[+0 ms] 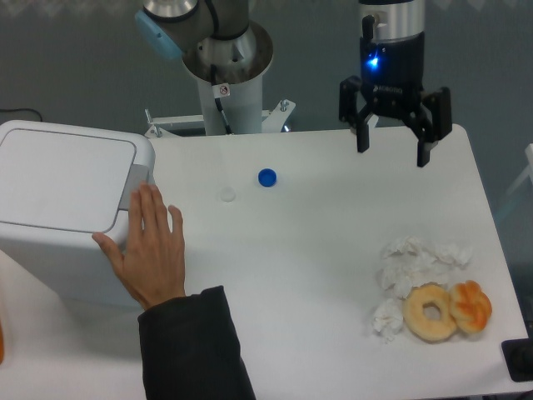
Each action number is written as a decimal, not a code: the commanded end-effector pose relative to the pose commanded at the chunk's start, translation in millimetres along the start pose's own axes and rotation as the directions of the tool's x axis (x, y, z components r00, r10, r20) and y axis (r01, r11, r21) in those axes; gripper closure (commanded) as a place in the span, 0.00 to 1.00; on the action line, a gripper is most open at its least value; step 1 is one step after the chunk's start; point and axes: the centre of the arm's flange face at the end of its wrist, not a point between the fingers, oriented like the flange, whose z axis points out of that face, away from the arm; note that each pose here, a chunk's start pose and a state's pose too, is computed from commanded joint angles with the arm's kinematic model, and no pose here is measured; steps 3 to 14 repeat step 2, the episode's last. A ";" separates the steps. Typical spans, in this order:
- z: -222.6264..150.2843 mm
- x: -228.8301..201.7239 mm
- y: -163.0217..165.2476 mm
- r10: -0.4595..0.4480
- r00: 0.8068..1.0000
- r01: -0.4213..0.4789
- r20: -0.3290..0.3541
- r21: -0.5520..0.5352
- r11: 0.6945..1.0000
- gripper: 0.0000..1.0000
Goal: Close the trash can
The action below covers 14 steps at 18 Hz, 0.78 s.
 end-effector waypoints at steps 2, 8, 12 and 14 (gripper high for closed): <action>0.2 -1.0 1.5 -0.003 1.000 0.003 -0.004 -0.002 1.000 0.00; 0.2 -1.0 1.5 -0.003 1.000 0.003 -0.004 -0.002 1.000 0.00; 0.2 -1.0 1.5 -0.003 1.000 0.003 -0.004 -0.002 1.000 0.00; 0.2 -1.0 1.5 -0.003 1.000 0.003 -0.004 -0.002 1.000 0.00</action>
